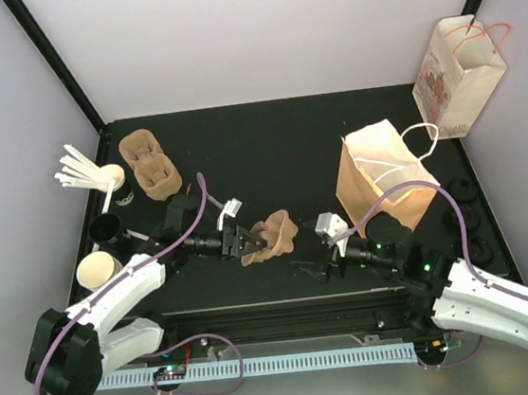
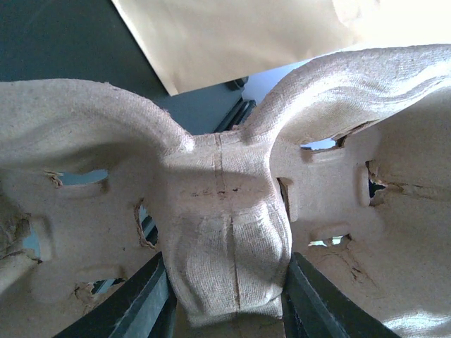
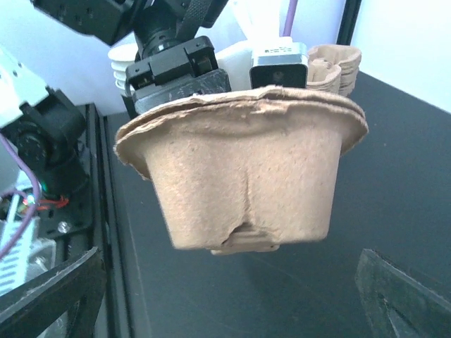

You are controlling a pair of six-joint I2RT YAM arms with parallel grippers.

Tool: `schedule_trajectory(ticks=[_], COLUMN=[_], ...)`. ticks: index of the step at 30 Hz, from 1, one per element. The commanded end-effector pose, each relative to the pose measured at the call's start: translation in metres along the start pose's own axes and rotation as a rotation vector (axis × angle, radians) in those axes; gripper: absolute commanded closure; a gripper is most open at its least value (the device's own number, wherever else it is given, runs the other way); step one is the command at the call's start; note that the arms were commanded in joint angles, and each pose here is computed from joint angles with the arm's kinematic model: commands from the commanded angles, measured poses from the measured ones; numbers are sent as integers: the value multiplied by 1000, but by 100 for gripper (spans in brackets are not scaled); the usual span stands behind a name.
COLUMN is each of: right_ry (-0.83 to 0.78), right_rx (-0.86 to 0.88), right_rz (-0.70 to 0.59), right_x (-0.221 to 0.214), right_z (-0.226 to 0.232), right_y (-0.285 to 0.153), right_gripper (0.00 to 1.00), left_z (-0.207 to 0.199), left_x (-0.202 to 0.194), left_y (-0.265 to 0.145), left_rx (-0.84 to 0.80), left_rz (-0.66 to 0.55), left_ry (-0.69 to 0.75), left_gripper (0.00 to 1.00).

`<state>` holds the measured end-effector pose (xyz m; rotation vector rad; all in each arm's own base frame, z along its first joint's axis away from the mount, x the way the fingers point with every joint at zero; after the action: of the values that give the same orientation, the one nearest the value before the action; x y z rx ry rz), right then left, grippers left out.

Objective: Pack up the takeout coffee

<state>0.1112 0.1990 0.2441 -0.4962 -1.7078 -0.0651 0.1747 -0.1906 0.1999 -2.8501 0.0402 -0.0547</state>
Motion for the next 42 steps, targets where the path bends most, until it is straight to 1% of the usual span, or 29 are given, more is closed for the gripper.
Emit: schedule_trajectory(ticks=[1,4,8,15,22,26,32,39,42], right_ry=[-204,-232,-257,-300,-301,-310,-293,-195,-164], right_rx=[6,-5,22,96,114,126,101,-20,-38], right_rz=[8,53,41,99,105,95,80,29,19], right_x=[15,20,27,25,25,24,21,20,17], right_z=[-5,-11,-11,-4,-1,1,0,-8,-7], right_y=[5,10,16,29,35,36,36,26,23], right_gripper=[0,0,0,0,3,0,0,0,0], left_z=[-17,-20,-20,-21,-20,-21,-21,-27,-32], left_x=[-6,-7,-8,-7,-5,-6,-6,-7,-7], left_y=[-6,-7,-7,-7,-6,-6,-6,-9,-10], left_rx=[-18,-22,-20,-20,-18,-19,-19,-29,-37], left_rz=[25,26,29,27,26,25,23,18,15], left_ry=[71,82,86,91,88,89,88,103,112], left_gripper=[63,63,63,63,63,63,63,63,63])
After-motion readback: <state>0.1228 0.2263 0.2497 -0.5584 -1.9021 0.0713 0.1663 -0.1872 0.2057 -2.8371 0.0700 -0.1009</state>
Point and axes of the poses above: each gripper's point midway between its finger pads, its own y axis out along the fingers, its own z axis along the line the jaws close on, x = y × z, the point moved 7 cm from there along -y, back along the fingers, and after that the axes turned 15 degrees about -y, right-handed, at the moved point
